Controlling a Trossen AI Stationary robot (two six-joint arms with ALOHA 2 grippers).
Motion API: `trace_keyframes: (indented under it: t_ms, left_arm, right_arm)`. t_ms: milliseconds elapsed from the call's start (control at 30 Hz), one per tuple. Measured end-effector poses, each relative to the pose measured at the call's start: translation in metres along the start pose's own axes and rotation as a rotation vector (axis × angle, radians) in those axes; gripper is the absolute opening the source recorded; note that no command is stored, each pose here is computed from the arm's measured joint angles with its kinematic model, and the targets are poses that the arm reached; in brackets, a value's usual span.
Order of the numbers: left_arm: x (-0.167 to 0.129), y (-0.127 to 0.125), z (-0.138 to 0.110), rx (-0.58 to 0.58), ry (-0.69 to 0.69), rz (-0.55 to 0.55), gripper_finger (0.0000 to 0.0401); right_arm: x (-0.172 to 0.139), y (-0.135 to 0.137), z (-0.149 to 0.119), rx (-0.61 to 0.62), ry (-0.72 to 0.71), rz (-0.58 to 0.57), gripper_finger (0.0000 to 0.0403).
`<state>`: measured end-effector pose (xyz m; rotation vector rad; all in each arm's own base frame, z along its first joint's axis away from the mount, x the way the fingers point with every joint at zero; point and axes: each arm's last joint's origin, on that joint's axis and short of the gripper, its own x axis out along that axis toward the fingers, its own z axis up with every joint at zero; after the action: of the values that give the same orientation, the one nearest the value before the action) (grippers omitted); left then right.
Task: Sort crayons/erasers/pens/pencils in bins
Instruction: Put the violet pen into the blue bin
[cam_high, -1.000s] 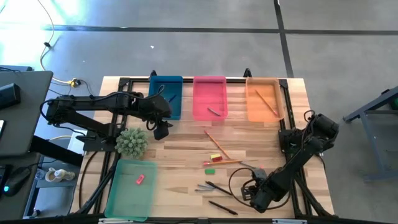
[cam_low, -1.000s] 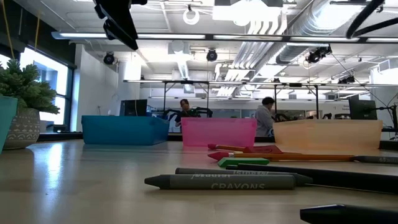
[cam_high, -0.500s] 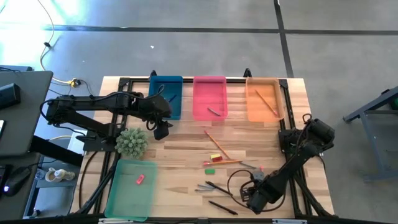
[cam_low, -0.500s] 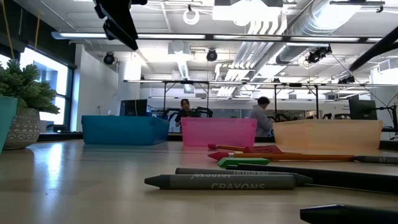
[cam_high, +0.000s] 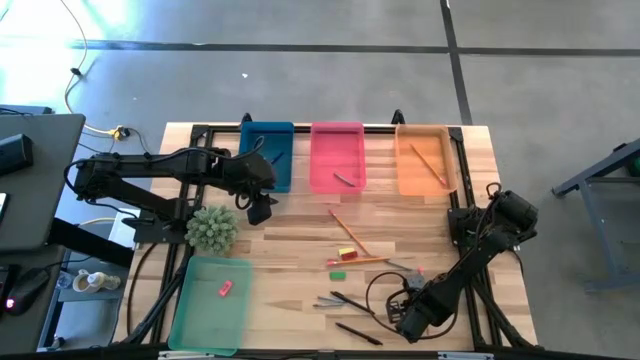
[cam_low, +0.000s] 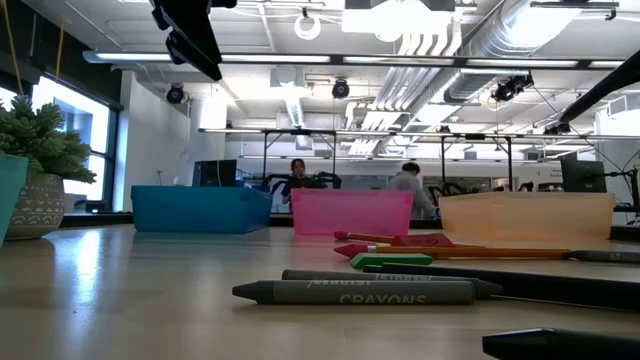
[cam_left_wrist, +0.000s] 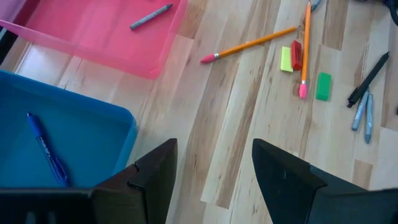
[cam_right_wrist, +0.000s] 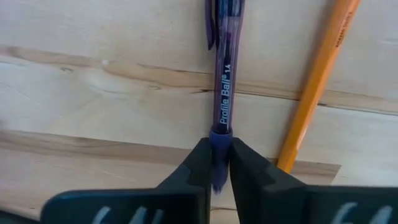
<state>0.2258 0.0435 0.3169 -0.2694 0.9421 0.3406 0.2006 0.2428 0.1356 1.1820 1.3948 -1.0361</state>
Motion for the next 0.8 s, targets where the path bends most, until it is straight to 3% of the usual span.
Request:
trace_keyframes:
  t_ms: [333, 467, 800]
  left_arm:
    - [0.0, 0.0, 0.0, 0.0, 0.001, 0.0, 0.0197]
    - [0.0, 0.0, 0.0, 0.007, 0.001, -0.001, 0.0197]
    - [0.0, -0.002, 0.004, 0.024, -0.039, -0.052, 0.0197]
  right_arm:
    - [-0.011, 0.003, -0.003, -0.025, -0.028, 0.049, 0.002]
    - [-0.029, 0.012, -0.01, -0.073, -0.048, 0.167, 0.002]
    - [-0.069, 0.018, -0.008, -0.113, -0.258, 0.46, 0.002]
